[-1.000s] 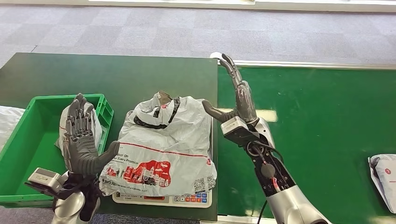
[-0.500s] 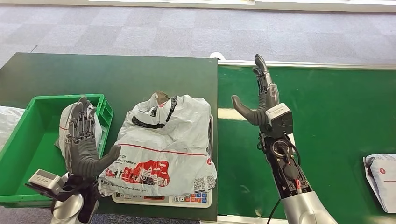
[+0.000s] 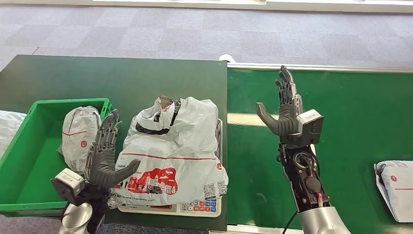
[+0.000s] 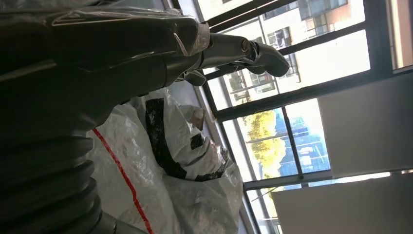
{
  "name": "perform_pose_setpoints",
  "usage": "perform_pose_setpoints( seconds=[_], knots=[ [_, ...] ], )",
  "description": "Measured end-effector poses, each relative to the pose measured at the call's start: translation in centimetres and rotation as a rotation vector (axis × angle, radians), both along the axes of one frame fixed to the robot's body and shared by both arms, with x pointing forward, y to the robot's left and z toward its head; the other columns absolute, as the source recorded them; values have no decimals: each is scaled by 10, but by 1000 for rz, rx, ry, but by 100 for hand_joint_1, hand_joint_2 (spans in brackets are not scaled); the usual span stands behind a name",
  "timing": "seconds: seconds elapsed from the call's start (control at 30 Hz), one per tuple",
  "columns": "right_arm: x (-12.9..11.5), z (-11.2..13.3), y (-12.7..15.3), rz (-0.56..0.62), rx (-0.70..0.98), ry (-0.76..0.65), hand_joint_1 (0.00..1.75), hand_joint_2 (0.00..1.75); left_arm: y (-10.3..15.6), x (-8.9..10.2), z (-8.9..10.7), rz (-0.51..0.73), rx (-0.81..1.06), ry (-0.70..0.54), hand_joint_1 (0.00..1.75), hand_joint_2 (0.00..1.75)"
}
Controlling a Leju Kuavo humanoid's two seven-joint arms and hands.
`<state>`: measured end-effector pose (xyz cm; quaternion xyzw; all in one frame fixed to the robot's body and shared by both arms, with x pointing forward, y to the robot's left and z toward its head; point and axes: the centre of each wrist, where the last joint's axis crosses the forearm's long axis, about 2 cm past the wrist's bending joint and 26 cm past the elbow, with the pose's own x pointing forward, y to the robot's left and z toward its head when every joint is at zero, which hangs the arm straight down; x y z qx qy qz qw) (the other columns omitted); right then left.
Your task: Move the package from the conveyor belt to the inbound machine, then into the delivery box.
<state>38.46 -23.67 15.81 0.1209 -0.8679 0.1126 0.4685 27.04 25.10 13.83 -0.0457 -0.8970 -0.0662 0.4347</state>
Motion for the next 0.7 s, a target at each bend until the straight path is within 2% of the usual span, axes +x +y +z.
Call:
perform_pose_setpoints(
  seconds=[0.13, 0.47, 0.7],
  knots=[
    [-6, -14, -11, -6, 26, 57, 0, 175, -2, -1, -10, -2, 109, 111, 0, 175],
    [-10, -25, -20, -42, 4, 80, 0, 175, -3, -1, -21, -1, 168, 170, 0, 175],
    [-14, -29, -22, -71, -59, 59, 0, 175, -14, 2, -34, -61, 475, 285, 0, 175]
  ],
)
